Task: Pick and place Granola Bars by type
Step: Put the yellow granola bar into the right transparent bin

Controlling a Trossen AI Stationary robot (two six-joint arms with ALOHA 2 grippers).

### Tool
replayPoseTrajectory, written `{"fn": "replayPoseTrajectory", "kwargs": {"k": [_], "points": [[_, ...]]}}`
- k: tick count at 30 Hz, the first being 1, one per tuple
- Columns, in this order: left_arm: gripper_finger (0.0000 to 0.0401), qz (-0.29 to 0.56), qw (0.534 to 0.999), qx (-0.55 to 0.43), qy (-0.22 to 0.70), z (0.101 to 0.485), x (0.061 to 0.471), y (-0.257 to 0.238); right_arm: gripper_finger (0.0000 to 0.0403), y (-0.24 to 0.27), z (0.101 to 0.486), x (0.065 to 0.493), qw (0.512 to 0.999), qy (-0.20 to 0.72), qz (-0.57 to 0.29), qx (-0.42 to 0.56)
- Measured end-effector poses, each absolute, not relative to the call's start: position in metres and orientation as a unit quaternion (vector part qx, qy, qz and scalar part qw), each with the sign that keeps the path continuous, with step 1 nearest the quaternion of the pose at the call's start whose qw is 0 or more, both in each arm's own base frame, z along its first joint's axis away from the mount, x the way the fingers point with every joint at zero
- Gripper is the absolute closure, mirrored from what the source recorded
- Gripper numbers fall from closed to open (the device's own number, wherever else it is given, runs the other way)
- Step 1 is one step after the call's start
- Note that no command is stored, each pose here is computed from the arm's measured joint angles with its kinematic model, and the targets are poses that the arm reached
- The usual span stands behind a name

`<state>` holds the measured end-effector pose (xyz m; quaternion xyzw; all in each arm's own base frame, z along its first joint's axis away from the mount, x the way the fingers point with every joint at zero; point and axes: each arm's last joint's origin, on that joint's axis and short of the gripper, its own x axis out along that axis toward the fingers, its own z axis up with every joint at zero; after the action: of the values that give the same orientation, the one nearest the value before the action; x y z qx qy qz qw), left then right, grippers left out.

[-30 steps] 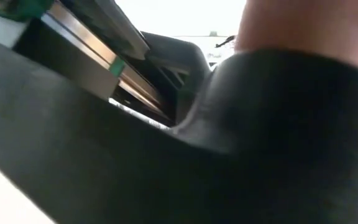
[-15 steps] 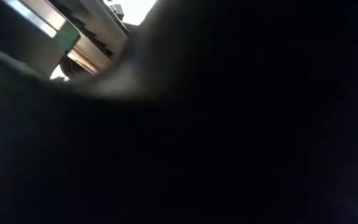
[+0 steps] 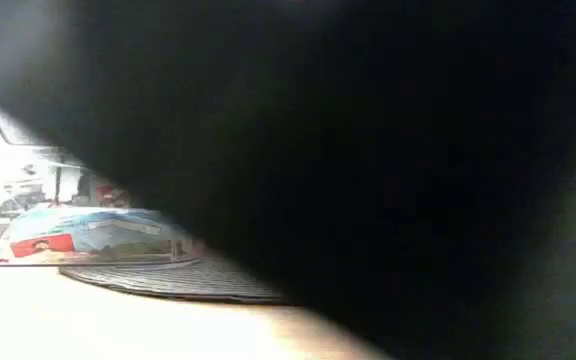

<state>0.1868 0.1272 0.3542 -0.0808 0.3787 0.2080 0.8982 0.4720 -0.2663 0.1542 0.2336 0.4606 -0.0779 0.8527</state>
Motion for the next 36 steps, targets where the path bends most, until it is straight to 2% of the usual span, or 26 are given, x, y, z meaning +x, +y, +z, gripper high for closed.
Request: {"fn": "replayPoseTrajectory", "kwargs": {"k": [11, 20, 24, 32, 36], "points": [[0.0401, 0.211, 0.912, -0.065, 0.347, 0.361, 0.190, 0.130, 0.0194, -0.272, 0.195, 0.454, 0.851, 0.455, -0.107, 0.241], [0.0396, 0.213, 0.922, -0.050, 0.321, 0.375, 0.191, 0.130, 0.0159, -0.256, 0.257, 0.442, 0.882, 0.428, -0.082, 0.183], [0.0364, 0.217, 0.921, -0.060, 0.318, 0.379, 0.190, 0.130, 0.0161, -0.243, 0.303, 0.428, 0.903, 0.397, -0.071, 0.148], [0.0259, 0.224, 0.915, -0.089, 0.324, 0.376, 0.193, 0.132, 0.0170, -0.212, 0.400, 0.382, 0.942, 0.310, -0.075, 0.101], [0.0219, 0.222, 0.912, -0.090, 0.335, 0.370, 0.198, 0.136, 0.0170, -0.196, 0.437, 0.355, 0.955, 0.274, -0.078, 0.084]]}}
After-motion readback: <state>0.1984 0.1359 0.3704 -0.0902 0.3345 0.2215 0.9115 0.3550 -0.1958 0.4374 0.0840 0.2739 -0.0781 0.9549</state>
